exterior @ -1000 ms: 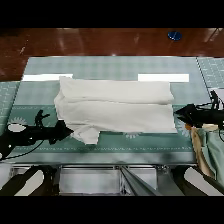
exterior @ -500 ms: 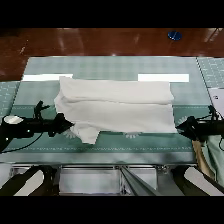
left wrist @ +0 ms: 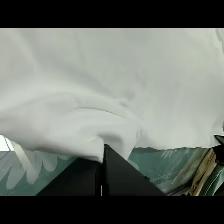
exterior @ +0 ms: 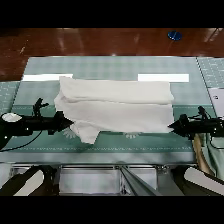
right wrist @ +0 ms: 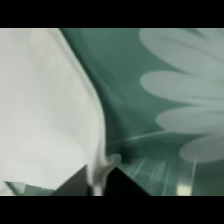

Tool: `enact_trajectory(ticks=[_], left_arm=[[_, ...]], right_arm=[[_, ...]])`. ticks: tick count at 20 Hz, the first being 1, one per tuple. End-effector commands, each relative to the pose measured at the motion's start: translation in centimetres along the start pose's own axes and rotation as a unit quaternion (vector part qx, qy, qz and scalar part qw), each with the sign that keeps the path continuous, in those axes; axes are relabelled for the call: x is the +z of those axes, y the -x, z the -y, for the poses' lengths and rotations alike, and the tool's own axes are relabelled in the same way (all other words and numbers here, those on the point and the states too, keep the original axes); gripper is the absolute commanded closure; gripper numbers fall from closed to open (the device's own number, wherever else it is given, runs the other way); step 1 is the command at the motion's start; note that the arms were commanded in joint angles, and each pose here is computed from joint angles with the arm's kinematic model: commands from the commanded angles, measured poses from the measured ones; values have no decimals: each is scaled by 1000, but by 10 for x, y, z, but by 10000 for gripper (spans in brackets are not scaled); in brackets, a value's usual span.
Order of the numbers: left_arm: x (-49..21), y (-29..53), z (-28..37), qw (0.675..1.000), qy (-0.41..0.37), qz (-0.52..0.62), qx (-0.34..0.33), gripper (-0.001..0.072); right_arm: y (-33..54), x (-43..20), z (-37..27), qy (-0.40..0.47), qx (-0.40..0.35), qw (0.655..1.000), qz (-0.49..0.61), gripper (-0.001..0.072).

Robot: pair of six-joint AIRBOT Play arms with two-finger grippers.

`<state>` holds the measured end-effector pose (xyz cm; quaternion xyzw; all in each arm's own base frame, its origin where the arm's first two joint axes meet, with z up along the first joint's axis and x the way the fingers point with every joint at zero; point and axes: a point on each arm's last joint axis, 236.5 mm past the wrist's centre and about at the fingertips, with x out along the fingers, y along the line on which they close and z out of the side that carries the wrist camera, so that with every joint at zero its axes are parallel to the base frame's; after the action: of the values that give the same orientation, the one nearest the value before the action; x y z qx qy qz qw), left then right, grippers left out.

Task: Fold the shirts.

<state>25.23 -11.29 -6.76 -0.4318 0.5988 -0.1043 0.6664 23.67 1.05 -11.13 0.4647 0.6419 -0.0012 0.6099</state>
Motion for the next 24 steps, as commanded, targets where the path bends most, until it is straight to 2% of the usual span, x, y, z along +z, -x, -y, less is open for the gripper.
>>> enact_trajectory(ticks=[1, 4, 7, 12, 16, 22, 23, 24], left_arm=[[3, 3, 5, 1000, -6, 1, -3, 686], [28, 30, 36, 998, -53, 18, -26, 686], [67, 56, 59, 993, -99, 56, -15, 686], [128, 38, 89, 992, -120, 28, -19, 686], [173, 3, 113, 991, -129, -12, -25, 686], [236, -19, 124, 994, -106, -3, -30, 686], [235, -28, 120, 994, -102, -11, -28, 685], [232, -36, 116, 994, -100, -20, -26, 640]], right_arm=[[-10, 9, -19, 55, -2, 998, -3, 692], [15, 22, -53, 118, 11, 993, -5, 693], [47, 59, -85, 154, 16, 987, 47, 693], [57, 95, -141, 204, 34, 976, 67, 693], [49, 132, -161, 198, 40, 976, 84, 693], [24, 166, -163, 168, 68, 981, 74, 692], [20, 173, -163, 159, 72, 981, 82, 652], [17, 180, -163, 151, 77, 981, 91, 475]])
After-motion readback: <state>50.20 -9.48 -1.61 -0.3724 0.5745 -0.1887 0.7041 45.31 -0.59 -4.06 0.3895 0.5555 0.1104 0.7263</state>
